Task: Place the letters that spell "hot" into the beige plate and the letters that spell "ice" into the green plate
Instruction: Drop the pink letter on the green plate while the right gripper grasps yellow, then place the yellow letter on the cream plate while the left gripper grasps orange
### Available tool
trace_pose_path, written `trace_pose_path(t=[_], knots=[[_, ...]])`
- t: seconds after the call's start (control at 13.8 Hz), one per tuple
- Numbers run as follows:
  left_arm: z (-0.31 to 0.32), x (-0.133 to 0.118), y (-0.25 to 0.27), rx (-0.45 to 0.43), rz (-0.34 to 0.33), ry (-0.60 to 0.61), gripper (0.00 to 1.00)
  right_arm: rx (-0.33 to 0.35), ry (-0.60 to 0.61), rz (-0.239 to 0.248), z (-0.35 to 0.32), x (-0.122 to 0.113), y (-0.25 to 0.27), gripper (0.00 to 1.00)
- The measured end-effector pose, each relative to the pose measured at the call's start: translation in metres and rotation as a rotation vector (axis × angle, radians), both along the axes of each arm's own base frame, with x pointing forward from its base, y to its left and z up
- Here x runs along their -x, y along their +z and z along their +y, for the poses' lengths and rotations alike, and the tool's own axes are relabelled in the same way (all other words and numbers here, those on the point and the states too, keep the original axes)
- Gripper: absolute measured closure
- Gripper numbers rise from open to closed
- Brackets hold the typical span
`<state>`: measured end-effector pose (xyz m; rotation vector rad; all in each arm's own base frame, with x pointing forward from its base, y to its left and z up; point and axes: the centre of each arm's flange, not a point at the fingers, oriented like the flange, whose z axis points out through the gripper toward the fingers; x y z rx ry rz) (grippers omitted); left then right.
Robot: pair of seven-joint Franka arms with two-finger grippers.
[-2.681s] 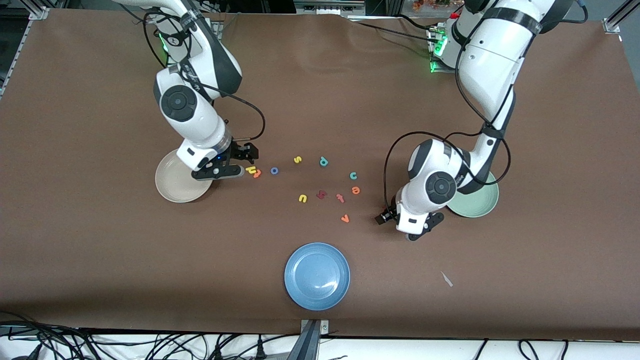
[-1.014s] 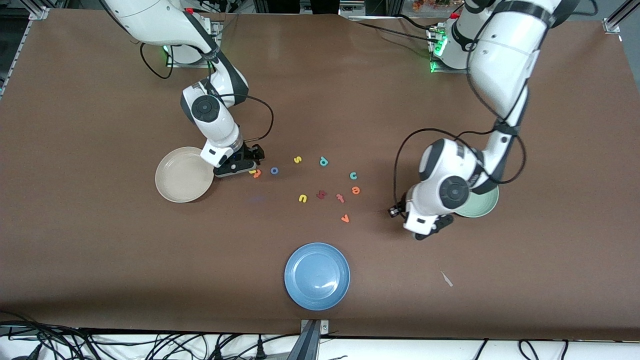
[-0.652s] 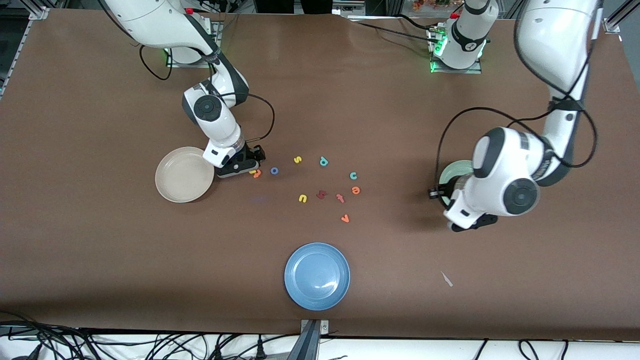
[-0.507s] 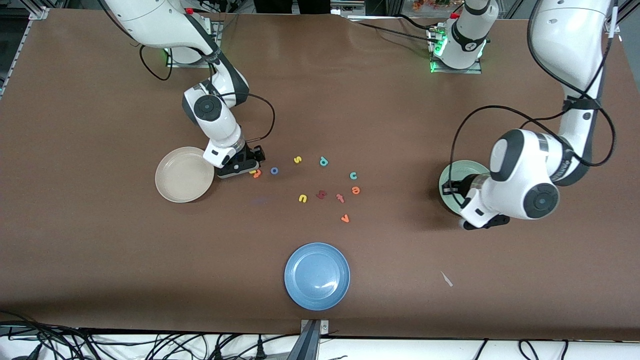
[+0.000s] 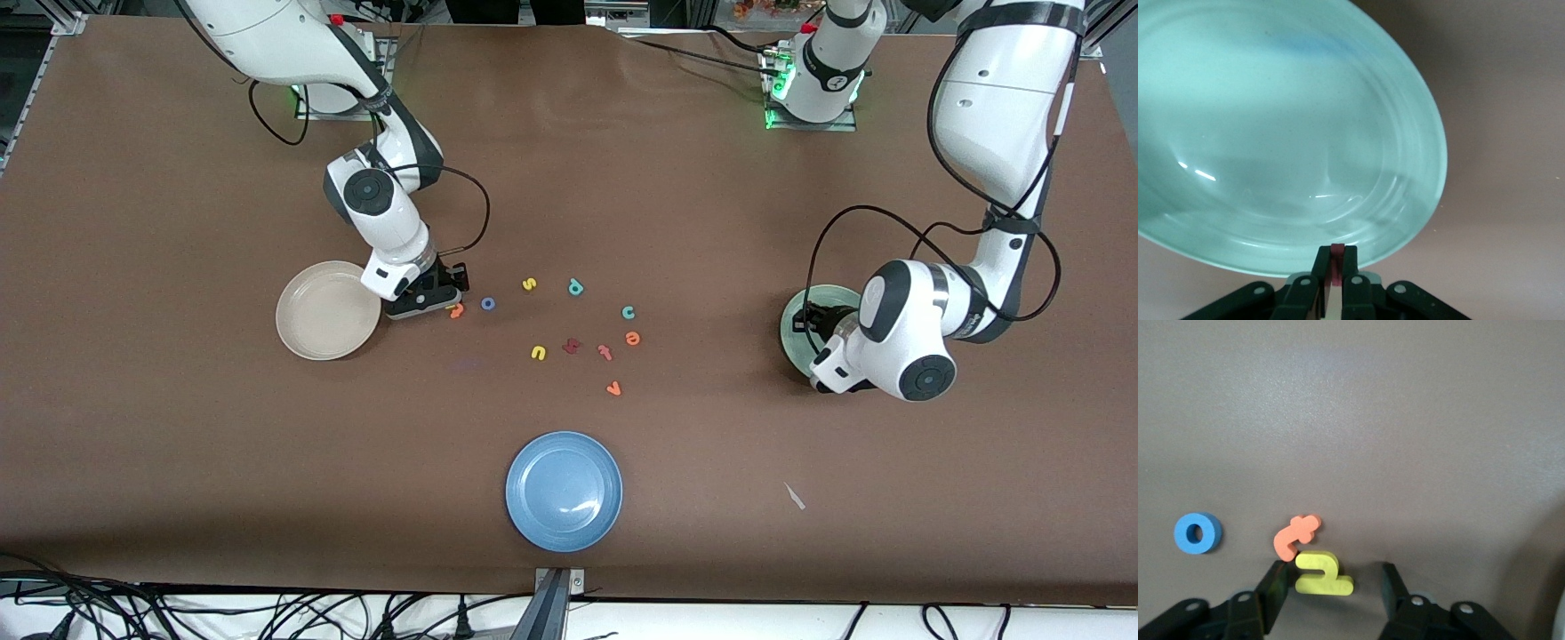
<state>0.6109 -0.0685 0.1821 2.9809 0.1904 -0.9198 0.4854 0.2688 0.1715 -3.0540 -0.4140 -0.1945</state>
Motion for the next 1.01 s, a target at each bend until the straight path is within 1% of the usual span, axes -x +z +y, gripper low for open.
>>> trace_pose_path(t=[0.07, 0.14, 0.22, 0.36, 0.43, 0.51, 0.58, 0.65, 0.8, 0.94, 1.01], knots=[[0.003, -0.001, 0.001, 0.000, -0.005, 0.006, 0.78, 0.000, 0.000, 0.000, 0.000, 0.000, 0.000, 0.38], [0.008, -0.005, 0.005, 0.001, -0.014, 0.014, 0.69, 0.000, -0.001, -0.001, 0.000, -0.001, 0.001, 0.45], [0.011, -0.008, 0.011, 0.002, -0.027, 0.020, 0.58, 0.000, -0.001, -0.001, 0.000, -0.001, 0.001, 0.45], [0.009, -0.018, 0.032, 0.005, -0.066, 0.024, 0.40, -0.001, 0.000, -0.003, 0.000, -0.001, 0.001, 0.54], [0.000, -0.022, 0.045, 0.001, -0.089, 0.036, 0.28, -0.001, 0.000, -0.004, 0.000, -0.001, 0.002, 0.54], [-0.013, -0.026, 0.058, -0.008, -0.109, 0.066, 0.19, -0.001, 0.000, -0.004, 0.000, -0.001, 0.002, 0.58], [-0.029, -0.029, 0.070, -0.018, -0.127, 0.103, 0.07, -0.001, 0.000, -0.004, 0.000, -0.001, 0.002, 0.59], [-0.046, -0.032, 0.081, -0.021, -0.143, 0.132, 0.01, -0.003, 0.001, -0.009, 0.000, -0.002, 0.005, 0.61], [-0.084, -0.034, 0.097, -0.010, -0.178, 0.168, 0.00, -0.003, 0.003, -0.009, 0.001, -0.001, 0.005, 0.62], [-0.126, -0.036, 0.103, 0.005, -0.261, 0.208, 0.00, 0.000, 0.003, -0.010, -0.001, -0.003, 0.006, 0.63], [-0.153, -0.033, 0.101, 0.006, -0.294, 0.227, 0.00, 0.006, 0.002, -0.008, -0.004, -0.005, 0.008, 0.63]])
